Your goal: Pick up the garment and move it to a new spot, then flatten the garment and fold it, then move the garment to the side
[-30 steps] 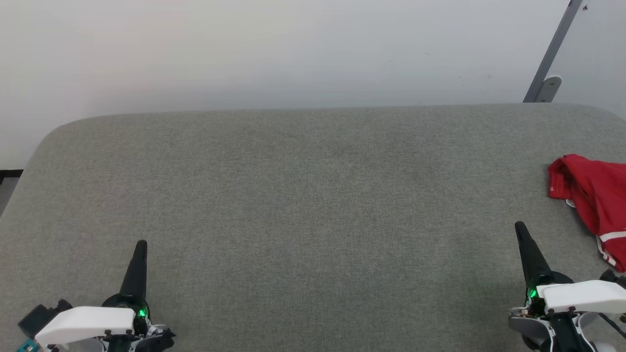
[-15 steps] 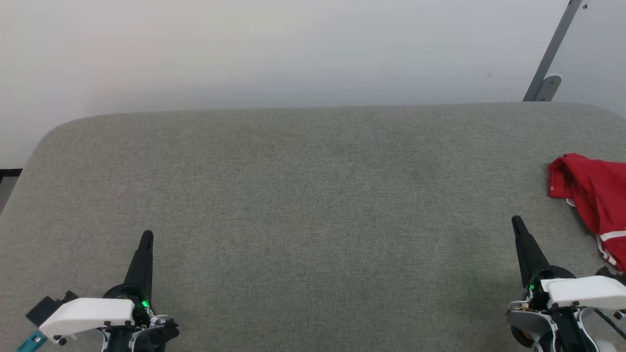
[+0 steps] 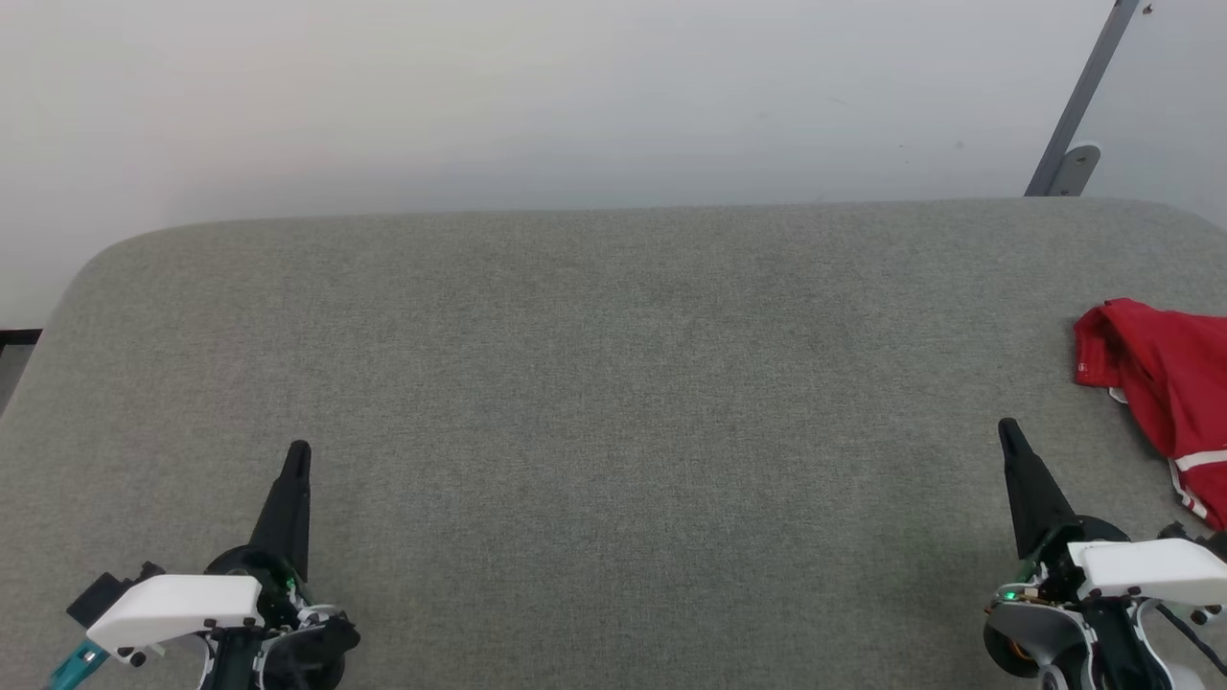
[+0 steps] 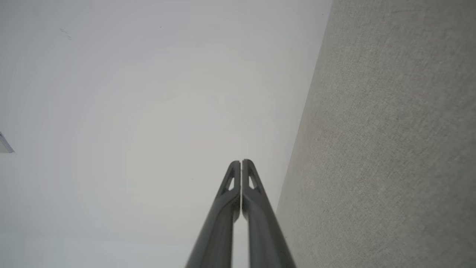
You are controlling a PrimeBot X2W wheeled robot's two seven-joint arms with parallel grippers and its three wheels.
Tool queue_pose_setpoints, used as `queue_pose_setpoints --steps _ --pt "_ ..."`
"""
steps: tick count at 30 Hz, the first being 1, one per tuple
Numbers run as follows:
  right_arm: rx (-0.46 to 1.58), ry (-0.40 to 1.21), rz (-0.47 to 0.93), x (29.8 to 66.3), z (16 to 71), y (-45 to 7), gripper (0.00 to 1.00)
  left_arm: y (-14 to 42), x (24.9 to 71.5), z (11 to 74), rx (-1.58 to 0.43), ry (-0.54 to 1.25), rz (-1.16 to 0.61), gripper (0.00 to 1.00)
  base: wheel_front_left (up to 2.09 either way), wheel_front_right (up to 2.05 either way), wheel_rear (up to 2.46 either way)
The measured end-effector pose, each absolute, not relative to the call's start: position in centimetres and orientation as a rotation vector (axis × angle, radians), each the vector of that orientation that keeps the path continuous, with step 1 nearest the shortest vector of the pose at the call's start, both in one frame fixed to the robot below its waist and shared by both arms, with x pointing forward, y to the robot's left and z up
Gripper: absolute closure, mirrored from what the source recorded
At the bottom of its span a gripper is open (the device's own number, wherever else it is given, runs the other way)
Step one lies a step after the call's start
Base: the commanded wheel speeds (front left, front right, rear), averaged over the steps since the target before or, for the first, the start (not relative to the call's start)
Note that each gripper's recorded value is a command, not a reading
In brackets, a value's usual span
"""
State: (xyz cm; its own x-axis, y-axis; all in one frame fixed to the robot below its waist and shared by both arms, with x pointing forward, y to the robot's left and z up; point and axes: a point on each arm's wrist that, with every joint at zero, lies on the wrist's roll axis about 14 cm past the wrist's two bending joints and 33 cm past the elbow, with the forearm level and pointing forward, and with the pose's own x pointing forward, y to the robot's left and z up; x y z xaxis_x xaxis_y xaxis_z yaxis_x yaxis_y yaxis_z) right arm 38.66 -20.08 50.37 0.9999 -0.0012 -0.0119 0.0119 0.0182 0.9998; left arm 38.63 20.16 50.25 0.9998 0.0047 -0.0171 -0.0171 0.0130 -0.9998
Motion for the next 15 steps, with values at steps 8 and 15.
queue_pose_setpoints --steps 8,15 --pt "1.572 0.003 -0.002 38.86 50.62 -20.00 1.00 19.95 38.75 50.35 -1.575 0.011 0.009 1.00 0.00 0.00 0.00" --pt "1.572 0.004 -0.002 38.86 50.62 -19.98 1.00 19.96 38.75 50.35 -1.575 0.011 0.010 1.00 0.00 0.00 0.00"
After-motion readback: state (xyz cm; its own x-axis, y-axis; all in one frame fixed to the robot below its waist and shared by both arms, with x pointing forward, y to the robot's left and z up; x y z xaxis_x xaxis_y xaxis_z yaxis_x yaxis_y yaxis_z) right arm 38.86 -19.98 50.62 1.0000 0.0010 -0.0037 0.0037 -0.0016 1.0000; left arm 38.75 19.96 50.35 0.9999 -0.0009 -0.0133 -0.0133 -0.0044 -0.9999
